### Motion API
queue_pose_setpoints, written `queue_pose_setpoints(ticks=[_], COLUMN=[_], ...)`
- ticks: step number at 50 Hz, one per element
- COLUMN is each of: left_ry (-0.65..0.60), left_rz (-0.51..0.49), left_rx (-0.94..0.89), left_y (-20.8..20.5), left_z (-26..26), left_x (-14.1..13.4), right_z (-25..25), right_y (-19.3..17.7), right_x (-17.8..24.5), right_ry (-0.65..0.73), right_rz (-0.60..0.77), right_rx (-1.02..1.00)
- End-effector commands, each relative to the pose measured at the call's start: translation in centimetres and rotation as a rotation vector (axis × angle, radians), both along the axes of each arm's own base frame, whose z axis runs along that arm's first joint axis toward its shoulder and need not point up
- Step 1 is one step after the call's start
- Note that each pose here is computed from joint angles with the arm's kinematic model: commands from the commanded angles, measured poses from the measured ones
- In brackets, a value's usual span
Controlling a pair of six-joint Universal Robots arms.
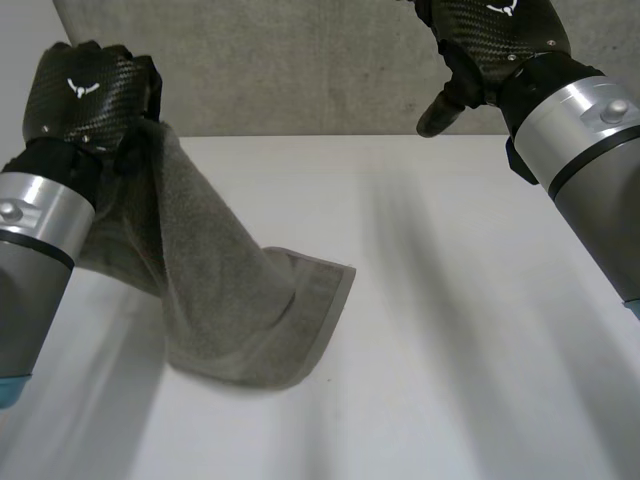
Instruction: Fold the towel.
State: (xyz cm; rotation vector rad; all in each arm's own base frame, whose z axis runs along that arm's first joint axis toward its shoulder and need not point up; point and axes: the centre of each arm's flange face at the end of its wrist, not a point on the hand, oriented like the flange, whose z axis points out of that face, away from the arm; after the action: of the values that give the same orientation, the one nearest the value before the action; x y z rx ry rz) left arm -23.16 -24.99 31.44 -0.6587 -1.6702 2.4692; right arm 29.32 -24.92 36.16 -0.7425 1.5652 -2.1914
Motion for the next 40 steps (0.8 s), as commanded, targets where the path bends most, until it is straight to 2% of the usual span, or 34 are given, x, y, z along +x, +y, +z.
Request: queue_pose_setpoints(ticks=[1, 7, 9, 18, 23, 29, 40], left_ry=[0.003, 0.005, 0.005, -0.005, -0.006, -0.008, -0.009], left_rz=[-0.006, -0.010, -0.007, 0.000, 0.002, 0.002, 0.003], left_rx=[-0.010, -0.014, -0.011, 0.017, 0.022, 0.027, 0.031], left_y=[0.0, -0.2, -0.3, -1.2, -1.4, -1.6, -1.7], left_z=[1.7, 2.0, 1.9, 1.0, 0.8, 0.6, 0.4], left_x=[-0.2, -0.5, -0.5, -0.7, -0.7, -0.8, -0.8], right_z=[-0.9, -2.6, -4.0, -8.9, -11.5, -16.3, -21.4], right_y=[0.5, 0.5, 1.1, 3.4, 3.5, 4.8, 7.9], right_x=[-0.2, -0.3, -0.2, 0.0, 0.3, 3.2, 7.8], right_ry=[0.045, 0.023, 0.026, 0.086, 0.016, -0.060, 0.029], right_rz=[0.002, 0.015, 0.051, 0.168, 0.166, 0.240, 0.354], right_rx=[0.154, 0.305, 0.395, 0.558, 0.597, 0.734, 0.843])
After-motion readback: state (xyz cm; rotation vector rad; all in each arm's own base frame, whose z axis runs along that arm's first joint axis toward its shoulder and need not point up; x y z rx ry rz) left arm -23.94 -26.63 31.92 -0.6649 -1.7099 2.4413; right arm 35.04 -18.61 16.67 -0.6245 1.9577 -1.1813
